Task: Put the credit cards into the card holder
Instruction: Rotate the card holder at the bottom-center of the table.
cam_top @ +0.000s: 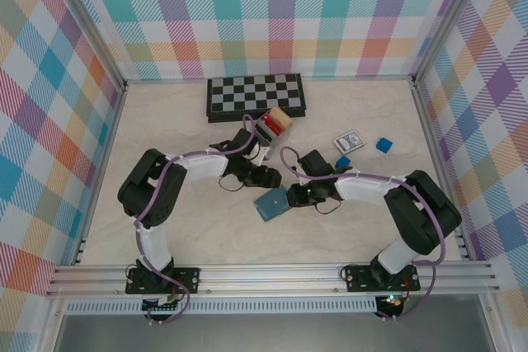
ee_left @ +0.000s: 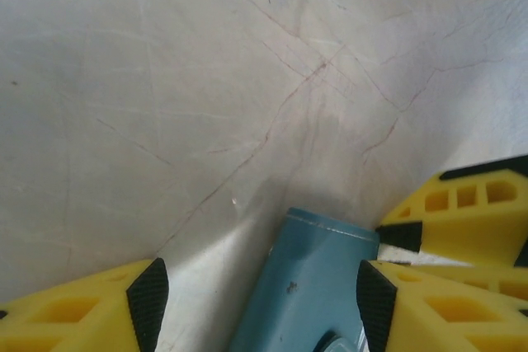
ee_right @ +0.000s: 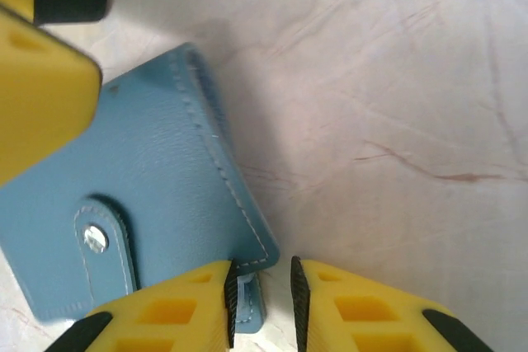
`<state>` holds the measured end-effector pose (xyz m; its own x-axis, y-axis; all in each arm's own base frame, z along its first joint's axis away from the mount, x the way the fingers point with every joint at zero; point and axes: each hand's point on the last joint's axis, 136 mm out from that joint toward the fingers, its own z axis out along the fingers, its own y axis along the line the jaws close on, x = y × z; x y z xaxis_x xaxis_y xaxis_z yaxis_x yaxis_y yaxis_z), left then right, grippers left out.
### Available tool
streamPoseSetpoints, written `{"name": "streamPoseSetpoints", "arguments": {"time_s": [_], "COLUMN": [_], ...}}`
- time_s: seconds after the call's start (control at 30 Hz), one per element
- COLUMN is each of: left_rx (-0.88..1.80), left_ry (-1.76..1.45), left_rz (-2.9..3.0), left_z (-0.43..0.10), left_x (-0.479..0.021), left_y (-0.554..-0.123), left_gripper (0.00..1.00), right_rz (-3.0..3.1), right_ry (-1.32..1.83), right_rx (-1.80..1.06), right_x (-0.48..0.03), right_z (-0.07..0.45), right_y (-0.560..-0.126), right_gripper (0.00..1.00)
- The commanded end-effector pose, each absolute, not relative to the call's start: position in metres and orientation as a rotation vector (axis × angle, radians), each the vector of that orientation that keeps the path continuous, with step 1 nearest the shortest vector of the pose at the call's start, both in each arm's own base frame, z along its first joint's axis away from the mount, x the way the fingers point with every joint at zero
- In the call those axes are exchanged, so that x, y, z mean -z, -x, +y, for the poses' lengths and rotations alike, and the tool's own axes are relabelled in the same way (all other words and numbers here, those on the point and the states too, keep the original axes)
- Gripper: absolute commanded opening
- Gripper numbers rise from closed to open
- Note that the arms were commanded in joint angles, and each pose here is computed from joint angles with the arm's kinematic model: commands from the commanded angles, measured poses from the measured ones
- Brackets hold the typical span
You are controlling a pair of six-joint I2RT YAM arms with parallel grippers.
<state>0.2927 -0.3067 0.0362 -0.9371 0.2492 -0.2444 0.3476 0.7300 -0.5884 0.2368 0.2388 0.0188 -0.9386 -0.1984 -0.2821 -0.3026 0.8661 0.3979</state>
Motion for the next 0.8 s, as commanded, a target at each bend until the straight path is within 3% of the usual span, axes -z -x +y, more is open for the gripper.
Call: {"name": "streamPoseSetpoints", "arguments": {"time_s": [0.0, 0.43, 0.77], "left_rx": [1.029, 1.189, 1.33], "left_ry": [-0.513, -0.401, -0.439], "left_rz": [2.866, 2.858, 2.796], "left_z": [-0.3, -0.292, -0.315], "left_x": [-0.034, -0.038, -0.048], "left_y": [-0.261, -0.221, -0.219], "left_gripper": [0.63, 0.58, 0.44], "right_rz": [2.816, 2.864, 2.933], "right_ry": [0.312, -0.087, -0.181], "right_rx": [-0.608, -0.967, -0.942], "right_x": [-0.018, -0.049, -0.026], "right_z": [0.226, 0.241, 0.248], "right_y": [-0.236, -0.205, -0.215], "right_gripper": [0.26, 0.26, 0.22]}}
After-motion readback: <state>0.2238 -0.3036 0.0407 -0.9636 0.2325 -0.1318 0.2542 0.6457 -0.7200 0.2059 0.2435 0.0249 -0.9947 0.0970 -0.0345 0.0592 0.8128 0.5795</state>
